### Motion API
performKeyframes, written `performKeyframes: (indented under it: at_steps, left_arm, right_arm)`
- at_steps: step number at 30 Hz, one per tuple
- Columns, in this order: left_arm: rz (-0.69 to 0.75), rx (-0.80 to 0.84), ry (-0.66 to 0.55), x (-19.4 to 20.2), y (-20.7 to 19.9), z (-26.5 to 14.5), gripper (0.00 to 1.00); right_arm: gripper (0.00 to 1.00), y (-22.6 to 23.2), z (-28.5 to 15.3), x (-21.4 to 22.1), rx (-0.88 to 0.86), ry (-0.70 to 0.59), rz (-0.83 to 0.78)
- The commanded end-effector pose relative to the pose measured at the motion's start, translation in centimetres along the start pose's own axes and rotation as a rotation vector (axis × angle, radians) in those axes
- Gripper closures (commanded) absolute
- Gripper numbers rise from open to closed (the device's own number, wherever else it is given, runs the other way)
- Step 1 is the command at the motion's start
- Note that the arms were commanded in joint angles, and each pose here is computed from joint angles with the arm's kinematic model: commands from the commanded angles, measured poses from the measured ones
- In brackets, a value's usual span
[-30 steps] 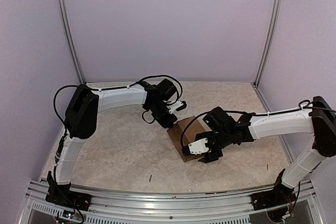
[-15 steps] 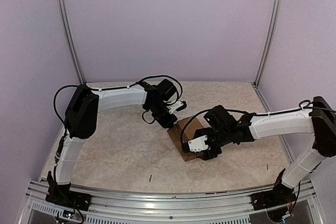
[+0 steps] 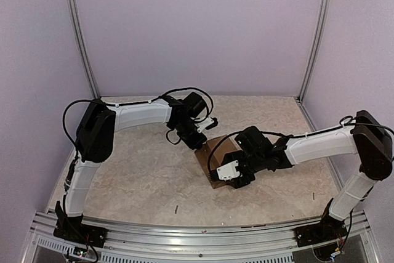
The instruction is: Fold the paper box
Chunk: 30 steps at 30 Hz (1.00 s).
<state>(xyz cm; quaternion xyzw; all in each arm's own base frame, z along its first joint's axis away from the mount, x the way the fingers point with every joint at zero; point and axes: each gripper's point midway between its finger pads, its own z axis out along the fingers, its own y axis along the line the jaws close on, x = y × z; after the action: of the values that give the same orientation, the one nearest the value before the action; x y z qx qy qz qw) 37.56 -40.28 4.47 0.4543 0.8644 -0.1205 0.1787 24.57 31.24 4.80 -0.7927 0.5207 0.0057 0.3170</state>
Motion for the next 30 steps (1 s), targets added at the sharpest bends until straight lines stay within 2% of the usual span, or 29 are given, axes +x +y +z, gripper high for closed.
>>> performKeyframes:
  at_steps: [1, 13, 17, 20, 24, 28, 30]
  left_arm:
    - [0.051, 0.025, 0.012, 0.0, -1.5, -0.2, 1.0]
    - [0.152, -0.06, -0.088, -2.5, -2.3, -2.0, 1.0]
    - [0.143, -0.106, -0.092, -2.8, -1.4, -2.1, 1.0]
    - [0.108, -0.201, -0.078, -2.0, 0.5, -2.4, 0.92]
    - [0.001, -0.318, -0.117, -1.3, 3.3, -5.5, 0.77]
    - [-0.185, -0.359, -0.242, -0.5, 3.9, -10.0, 0.65]
    - [-0.302, -0.306, -0.32, 0.3, 2.8, -11.5, 0.62]
  right_arm:
    - [0.26, 5.5, 1.9, 3.1, -0.188, 0.084, 0.014]
    - [0.26, 6.1, 2.5, 3.3, -0.231, 0.098, 0.035]
    - [0.26, 5.1, 2.0, 3.0, -0.206, 0.097, 0.065]
    - [0.26, 3.3, 0.4, 2.2, -0.168, 0.067, 0.112]
    - [0.24, -0.2, -3.0, 0.9, -0.081, 0.01, 0.173]
    - [0.21, -2.6, -6.3, -0.5, -0.029, -0.059, 0.227]
    - [0.13, -3.3, -7.6, -1.1, -0.009, -0.097, 0.253]
